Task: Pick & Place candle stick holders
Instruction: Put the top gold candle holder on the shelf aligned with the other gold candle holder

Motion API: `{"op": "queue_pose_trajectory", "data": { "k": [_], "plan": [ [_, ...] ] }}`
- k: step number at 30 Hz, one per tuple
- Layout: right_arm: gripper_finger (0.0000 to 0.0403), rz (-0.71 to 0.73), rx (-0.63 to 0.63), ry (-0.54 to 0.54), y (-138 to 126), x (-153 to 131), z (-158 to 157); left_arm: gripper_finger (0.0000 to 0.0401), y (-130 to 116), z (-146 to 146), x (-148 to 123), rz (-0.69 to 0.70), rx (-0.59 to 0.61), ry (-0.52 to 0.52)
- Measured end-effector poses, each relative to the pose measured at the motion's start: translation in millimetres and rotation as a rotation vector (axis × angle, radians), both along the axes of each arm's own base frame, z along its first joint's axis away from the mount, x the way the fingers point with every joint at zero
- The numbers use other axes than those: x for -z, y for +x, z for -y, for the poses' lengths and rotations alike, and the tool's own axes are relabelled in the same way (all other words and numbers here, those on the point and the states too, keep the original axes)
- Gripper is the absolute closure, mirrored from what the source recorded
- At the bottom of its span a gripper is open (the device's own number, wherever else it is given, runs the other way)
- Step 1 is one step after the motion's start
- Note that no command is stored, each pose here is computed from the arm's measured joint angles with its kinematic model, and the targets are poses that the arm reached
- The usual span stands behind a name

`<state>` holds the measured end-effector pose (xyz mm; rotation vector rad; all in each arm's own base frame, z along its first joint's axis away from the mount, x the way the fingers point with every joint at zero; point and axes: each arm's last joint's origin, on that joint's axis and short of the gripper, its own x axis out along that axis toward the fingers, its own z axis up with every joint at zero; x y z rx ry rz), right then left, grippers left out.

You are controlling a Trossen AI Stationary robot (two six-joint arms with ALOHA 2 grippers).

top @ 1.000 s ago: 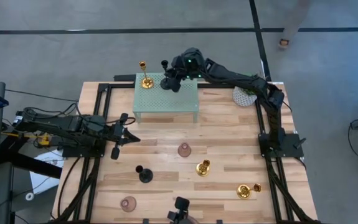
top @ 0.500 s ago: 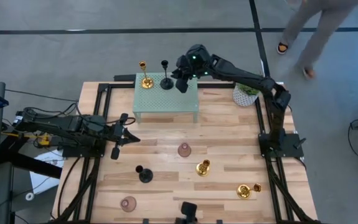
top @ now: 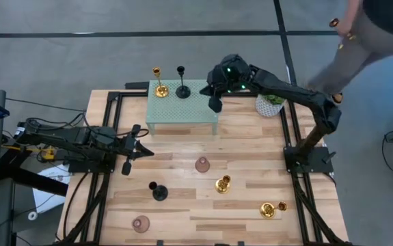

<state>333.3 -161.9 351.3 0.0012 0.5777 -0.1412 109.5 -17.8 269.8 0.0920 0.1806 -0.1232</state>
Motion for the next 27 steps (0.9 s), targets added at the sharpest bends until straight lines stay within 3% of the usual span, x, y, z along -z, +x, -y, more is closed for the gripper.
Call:
{"op": "queue_pose_trajectory", "data": {
  "k": [10,19,27],
  "plan": [
    [0.0400,0.044,-0.025,0.010,-15.0,29.6,-49.5,0.0391,0.0,0.0,0.0,0.000,0.000,0.000],
    [0.0402,0.072,-0.039,-0.064,-22.6,34.0,-99.3,0.0391,0.1,0.0,-0.4,0.004,0.000,-0.001],
    [0.0402,0.046,-0.030,-0.087,-28.2,41.5,-125.0,0.0391,0.1,0.0,-0.4,0.004,0.000,-0.001]
  ]
}}
